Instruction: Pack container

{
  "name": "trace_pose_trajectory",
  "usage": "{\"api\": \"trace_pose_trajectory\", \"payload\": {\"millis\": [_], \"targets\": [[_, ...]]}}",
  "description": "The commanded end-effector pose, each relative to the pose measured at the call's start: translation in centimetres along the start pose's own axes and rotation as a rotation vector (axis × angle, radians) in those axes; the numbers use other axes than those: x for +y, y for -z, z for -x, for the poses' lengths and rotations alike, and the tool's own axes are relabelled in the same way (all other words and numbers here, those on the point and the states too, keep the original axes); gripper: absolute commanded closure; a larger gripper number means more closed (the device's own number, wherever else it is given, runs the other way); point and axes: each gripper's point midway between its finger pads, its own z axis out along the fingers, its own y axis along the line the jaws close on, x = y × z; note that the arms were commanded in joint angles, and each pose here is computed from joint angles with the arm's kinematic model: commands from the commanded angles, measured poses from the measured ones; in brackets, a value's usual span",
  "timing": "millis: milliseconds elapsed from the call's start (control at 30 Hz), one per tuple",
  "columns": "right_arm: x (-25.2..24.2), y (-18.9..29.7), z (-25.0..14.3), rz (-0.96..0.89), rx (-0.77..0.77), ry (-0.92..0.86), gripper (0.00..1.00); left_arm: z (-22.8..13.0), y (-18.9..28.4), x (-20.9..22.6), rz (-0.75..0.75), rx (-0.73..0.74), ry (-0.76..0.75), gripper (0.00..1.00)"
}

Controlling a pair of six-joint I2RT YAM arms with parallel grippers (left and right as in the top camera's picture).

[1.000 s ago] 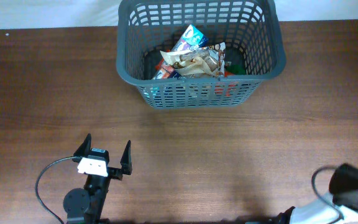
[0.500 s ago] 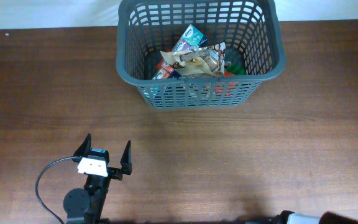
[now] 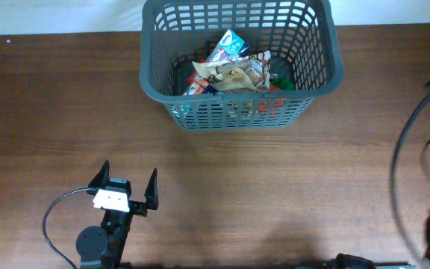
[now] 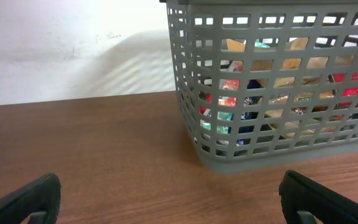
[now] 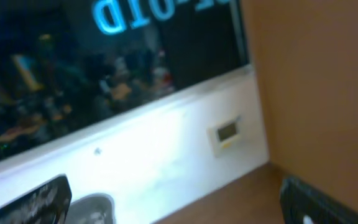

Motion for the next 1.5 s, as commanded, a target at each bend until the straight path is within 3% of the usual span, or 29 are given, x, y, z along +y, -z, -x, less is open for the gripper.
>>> {"api": "trace_pose_trajectory", "payload": {"millis": [0,567,867,1467], "targets": [[1.1,3.0,-3.0,0.105,-0.013,-0.015,0.01,-0.2,0.0,0.1,0.006,0.001,-0.016,0.01],[0.6,9.9,-14.5,0.298,-0.042,-0.049,0.01,-0.2,0.0,0.1,0.005,0.001,-0.016,0.01],[-0.6,10.2,-19.1,0.305,-0.057,-0.053,0.01,-0.2,0.0,0.1,0.006,0.001,-0.015,0.01],[-2.0,8.4,-27.4,0.263,0.107,-0.015,0.01,-0.2,0.0,0.1,0.006,0.001,-0.016,0.01]]}}
